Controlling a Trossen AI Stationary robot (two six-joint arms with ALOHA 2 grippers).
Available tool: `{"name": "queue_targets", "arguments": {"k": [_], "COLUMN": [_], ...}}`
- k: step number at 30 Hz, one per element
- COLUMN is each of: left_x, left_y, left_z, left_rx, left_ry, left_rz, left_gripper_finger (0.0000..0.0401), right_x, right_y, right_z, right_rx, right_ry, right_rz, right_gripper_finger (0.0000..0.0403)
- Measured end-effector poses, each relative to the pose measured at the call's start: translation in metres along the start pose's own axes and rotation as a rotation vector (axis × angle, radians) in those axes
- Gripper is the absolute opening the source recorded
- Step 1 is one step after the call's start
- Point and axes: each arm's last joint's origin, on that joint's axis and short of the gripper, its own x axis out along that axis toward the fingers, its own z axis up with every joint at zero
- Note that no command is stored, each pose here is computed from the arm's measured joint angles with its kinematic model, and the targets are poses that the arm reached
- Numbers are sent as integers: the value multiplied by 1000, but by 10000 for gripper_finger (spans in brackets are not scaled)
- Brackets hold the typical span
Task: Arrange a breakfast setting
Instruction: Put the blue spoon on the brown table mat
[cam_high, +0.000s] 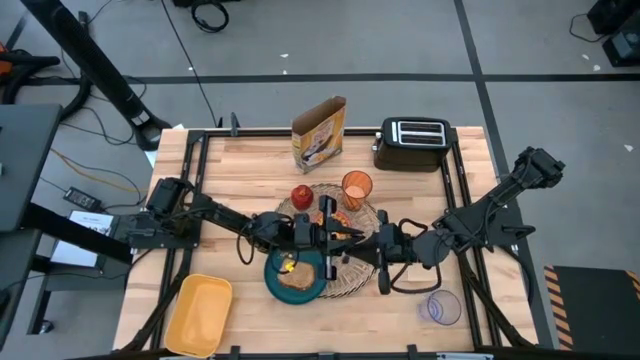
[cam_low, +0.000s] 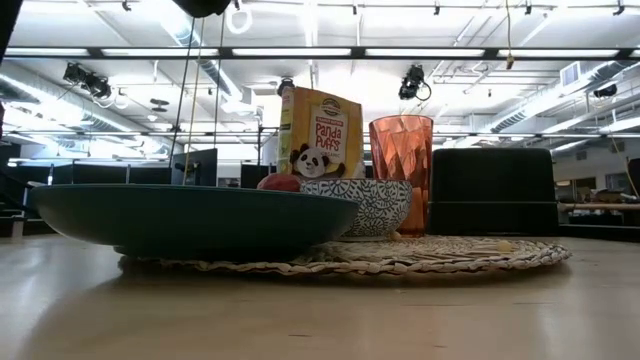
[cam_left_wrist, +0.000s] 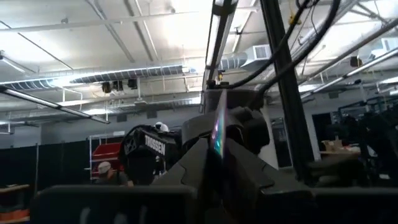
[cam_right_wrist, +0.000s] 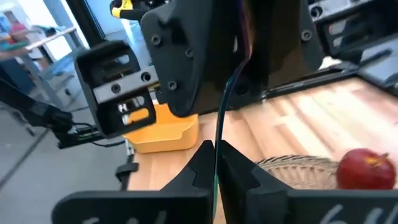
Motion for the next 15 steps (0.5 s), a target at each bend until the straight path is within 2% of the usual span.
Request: {"name": "queue_targets", "arguments": {"k": [4, 8, 11, 15], "left_x": [-1, -1, -1, -5], "left_y": [-5, -7, -7, -15], "left_z": [-2, -4, -1, 18], "left_rx": [30, 40, 87, 186], "left_ry": [31, 104, 193, 376], "left_rz": [-10, -14, 22, 16], "left_gripper_finger": [92, 157, 212, 268], "right_x": [-4, -7, -9, -13], "right_y": [-1, -2, -2, -8], "right_z": [2, 2, 0, -10], "right_rx": [63, 86, 114, 202], "right_ry": [17, 30, 55, 173], "right_rz": [31, 29, 23, -17], "right_gripper_finger": [12, 12, 12, 12]}}
